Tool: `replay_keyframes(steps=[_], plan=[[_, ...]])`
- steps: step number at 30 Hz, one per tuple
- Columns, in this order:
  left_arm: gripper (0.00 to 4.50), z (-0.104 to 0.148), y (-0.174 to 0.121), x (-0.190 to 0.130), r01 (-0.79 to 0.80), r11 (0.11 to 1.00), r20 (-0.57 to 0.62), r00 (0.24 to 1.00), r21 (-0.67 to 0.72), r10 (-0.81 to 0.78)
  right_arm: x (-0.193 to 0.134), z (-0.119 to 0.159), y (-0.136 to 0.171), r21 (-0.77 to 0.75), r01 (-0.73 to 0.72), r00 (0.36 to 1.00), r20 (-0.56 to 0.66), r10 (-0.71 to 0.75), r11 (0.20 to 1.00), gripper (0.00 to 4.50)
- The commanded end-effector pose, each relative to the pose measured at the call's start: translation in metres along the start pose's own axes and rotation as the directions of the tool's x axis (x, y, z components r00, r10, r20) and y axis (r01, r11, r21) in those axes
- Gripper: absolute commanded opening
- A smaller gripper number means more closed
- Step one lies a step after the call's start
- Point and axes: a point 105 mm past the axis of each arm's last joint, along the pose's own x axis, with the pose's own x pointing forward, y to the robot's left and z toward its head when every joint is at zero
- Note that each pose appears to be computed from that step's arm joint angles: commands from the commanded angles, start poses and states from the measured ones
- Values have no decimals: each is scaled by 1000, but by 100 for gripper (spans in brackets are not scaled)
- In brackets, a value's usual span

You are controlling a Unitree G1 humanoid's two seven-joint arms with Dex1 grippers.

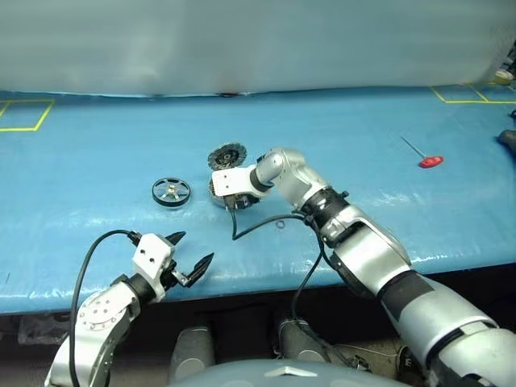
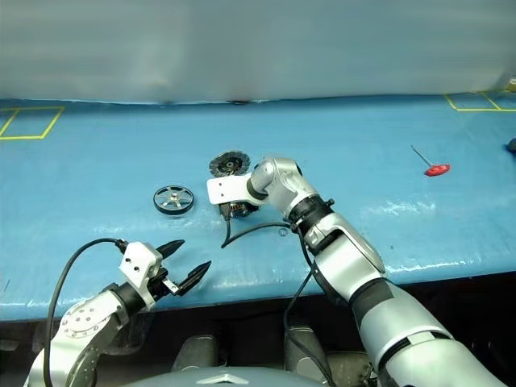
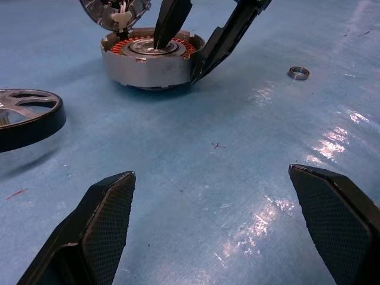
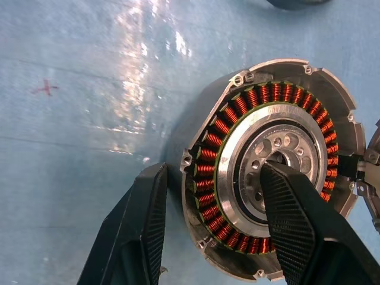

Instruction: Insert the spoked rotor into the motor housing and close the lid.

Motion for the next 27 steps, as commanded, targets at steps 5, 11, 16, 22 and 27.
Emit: replay_keyframes(steps=[5, 11, 16, 22, 27], plan=[[450, 8, -2, 0, 18, 1000, 23, 1000, 22, -18, 17, 13, 77, 33, -211, 974, 92, 207, 977, 203], [450, 6, 1, -8, -4, 999, 15, 1000, 54, 3, 19, 27, 87, 53, -215, 969, 140, 206, 975, 203], [450, 5, 3, -14, -18, 998, 9, 1000, 54, 17, 23, 31, 88, 69, -212, 968, 150, 200, 975, 203], [450, 4, 2, -14, -20, 999, 7, 1000, 50, 19, 26, 34, 87, 80, -192, 972, 157, 178, 978, 340], [450, 4, 0, -13, -8, 999, 6, 1000, 44, 8, 23, 37, 84, 84, -182, 972, 166, 166, 980, 446]])
